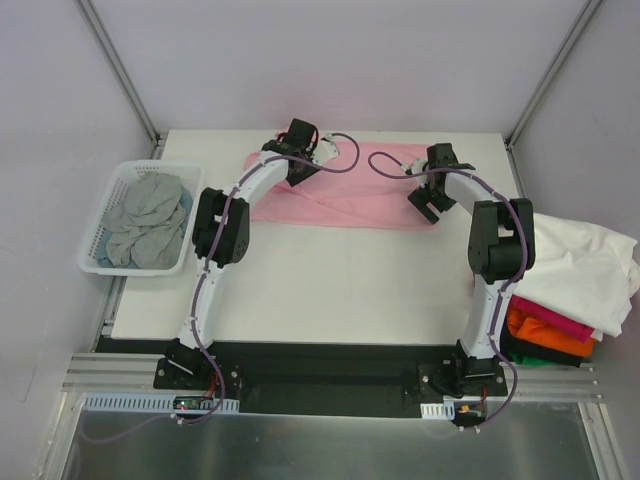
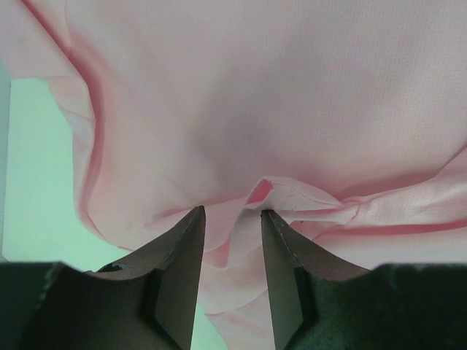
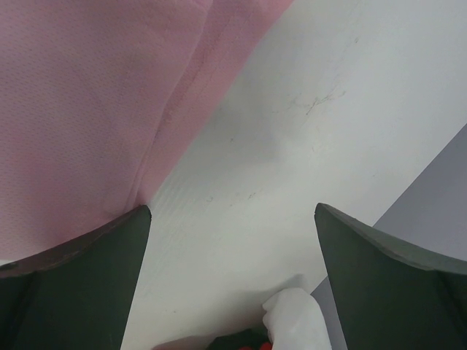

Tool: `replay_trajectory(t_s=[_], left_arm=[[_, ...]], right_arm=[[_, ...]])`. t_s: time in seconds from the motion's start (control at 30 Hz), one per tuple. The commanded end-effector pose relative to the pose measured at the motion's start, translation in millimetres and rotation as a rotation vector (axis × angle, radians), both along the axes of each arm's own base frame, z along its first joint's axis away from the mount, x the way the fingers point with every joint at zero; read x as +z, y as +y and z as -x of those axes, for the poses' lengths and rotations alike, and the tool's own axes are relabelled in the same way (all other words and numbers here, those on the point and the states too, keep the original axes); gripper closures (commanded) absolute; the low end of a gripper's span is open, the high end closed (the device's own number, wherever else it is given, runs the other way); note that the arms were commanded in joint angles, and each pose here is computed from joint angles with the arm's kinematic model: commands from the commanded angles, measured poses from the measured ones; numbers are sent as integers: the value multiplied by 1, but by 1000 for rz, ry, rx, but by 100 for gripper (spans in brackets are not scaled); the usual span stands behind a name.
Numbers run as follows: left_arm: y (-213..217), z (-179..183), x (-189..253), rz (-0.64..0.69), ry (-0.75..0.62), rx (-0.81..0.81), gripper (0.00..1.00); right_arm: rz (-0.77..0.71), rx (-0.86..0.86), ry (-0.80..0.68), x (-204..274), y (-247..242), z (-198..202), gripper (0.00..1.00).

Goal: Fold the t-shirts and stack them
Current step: Fold the flattened tshirt in 1/3 of the way, then grap the side of the flattened tshirt furthest away from the robot with both arms

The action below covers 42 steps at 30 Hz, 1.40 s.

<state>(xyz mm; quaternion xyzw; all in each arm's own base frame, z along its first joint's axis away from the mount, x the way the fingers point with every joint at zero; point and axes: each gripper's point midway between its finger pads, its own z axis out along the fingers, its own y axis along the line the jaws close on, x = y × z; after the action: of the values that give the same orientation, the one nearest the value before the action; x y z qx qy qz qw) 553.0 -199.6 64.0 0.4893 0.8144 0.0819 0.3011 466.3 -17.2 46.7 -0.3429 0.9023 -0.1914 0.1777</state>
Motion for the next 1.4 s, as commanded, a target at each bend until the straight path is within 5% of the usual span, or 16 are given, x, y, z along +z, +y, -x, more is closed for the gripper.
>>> replay_trajectory(t_s=[0.0, 0.3, 0.57, 0.83, 1.37], left_arm=[[-26, -7, 18, 46, -50, -33, 63], [-46, -8, 26, 69, -87, -50, 62], [-11, 11, 57, 75, -100, 38, 59], [31, 29, 73, 88, -95, 119, 43], [79, 44, 1, 54, 51, 193, 8]], right_arm=[[-20, -16, -26, 14, 1, 3, 0], [-27, -19, -38, 21, 1, 6, 0], [-70, -45, -101, 36, 7, 2, 0], [-122, -47, -153, 56, 20, -7, 4], [-76, 20, -92, 31, 53, -32, 4]])
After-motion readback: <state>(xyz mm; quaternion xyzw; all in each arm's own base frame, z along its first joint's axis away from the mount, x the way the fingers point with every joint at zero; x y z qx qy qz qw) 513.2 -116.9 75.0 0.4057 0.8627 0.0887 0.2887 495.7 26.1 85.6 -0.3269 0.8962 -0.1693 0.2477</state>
